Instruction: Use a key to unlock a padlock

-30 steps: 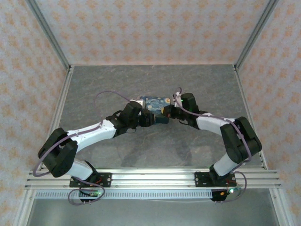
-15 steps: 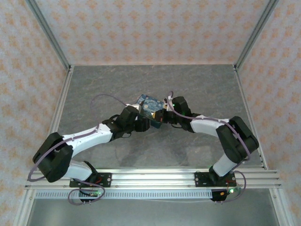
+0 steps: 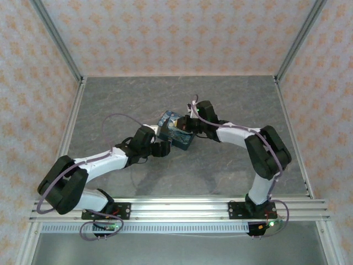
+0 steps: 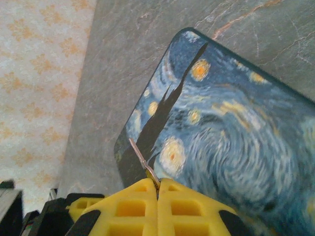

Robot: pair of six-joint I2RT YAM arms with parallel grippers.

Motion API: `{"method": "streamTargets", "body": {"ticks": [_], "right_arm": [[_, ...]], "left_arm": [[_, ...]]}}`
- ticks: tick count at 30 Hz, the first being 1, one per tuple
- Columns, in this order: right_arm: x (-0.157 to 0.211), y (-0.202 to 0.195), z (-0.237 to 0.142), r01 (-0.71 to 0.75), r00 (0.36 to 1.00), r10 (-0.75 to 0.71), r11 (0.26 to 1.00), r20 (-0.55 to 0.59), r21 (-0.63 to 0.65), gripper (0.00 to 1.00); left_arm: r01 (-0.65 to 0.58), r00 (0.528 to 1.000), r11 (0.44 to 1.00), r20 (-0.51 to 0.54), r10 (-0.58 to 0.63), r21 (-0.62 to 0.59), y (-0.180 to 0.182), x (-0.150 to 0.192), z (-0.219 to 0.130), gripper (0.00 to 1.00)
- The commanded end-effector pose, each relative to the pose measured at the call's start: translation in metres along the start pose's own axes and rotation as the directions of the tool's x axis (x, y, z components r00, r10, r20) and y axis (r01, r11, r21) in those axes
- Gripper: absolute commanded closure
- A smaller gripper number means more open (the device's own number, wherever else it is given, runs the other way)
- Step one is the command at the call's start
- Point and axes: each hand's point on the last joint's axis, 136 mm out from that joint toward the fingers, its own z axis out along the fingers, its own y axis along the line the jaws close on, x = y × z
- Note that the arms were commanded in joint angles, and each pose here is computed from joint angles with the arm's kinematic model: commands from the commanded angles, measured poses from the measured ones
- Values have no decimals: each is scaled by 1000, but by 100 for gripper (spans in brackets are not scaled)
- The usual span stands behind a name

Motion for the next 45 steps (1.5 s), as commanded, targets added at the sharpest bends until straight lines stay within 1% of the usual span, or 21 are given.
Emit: {"method": "streamTargets", "body": {"ticks": [1, 4, 9, 12, 15, 21, 27, 34, 38, 45], "right_arm": [[-14, 5, 8, 32, 999, -32, 999, 9, -10, 100], [-9, -7, 13, 22, 1000, -22, 999, -11, 32, 100], [19, -34, 18, -4, 996, 14, 993, -83, 118, 100], [35, -43, 20, -5, 993, 23, 989, -119, 146, 100], [43, -47, 21, -9, 991, 30, 987, -133, 158, 100], [45, -47, 22, -5, 990, 27, 987, -137, 158, 100], [45, -47, 22, -1, 990, 24, 987, -140, 160, 100], [46, -49, 21, -3, 990, 27, 985, -142, 171, 100], [47, -51, 21, -5, 989, 31, 984, -146, 180, 100], [49, -50, 22, -7, 988, 34, 984, -151, 180, 100]], "left_arm": [[-55, 998, 998, 20, 54, 43, -4, -4, 7, 24], [-71, 997, 996, 22, 70, 52, -5, -4, 12, 24], [-91, 995, 994, 36, 88, 62, -7, -9, 21, 24], [-100, 994, 993, 46, 97, 64, -7, -10, 26, 25], [-114, 993, 991, 50, 111, 65, -8, -12, 31, 26], [-131, 990, 989, 60, 127, 67, -9, -16, 39, 28], [-153, 987, 986, 63, 150, 62, -9, -18, 47, 32], [-182, 981, 982, 81, 178, 52, -8, -22, 54, 34], [-191, 980, 980, 72, 187, 53, -9, -22, 58, 36], [-184, 981, 980, 67, 179, 72, -11, -20, 64, 44]]}}
